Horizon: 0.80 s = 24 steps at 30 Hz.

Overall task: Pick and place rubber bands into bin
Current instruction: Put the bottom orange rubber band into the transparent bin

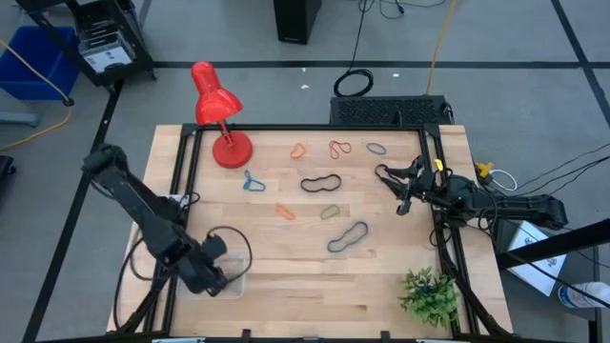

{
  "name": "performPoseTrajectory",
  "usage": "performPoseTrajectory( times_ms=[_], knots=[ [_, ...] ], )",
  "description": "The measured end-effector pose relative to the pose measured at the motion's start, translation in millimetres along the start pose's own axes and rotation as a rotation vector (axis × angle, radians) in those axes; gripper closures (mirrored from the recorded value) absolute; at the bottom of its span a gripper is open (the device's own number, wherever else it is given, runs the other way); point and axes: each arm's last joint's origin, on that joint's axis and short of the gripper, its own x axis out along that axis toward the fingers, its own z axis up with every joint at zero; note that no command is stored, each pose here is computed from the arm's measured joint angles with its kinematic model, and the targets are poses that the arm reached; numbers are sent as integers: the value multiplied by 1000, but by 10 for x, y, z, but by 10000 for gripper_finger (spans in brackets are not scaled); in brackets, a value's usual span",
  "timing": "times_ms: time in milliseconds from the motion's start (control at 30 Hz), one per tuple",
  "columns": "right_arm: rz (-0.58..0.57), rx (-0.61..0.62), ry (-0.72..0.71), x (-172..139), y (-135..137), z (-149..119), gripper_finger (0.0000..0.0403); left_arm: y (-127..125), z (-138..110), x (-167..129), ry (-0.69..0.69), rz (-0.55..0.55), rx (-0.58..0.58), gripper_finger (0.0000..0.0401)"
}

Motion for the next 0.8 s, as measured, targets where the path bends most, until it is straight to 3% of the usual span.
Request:
performPoseTrajectory(
  times_ms=[167,300,633,800],
  knots=[
    [0,1,-1,0,0,1,273,80,110,-311,-286,-137,-11,219],
    [0,1,-1,0,0,1,273,122,190,-440,-469,-160,61,219],
    [0,-1,-1,0,0,0,273,-113,495,-500,-688,-206,407,219],
    [0,-1,0,0,0,1,273,-136,781,-507,-751,-190,409,219]
  ],
)
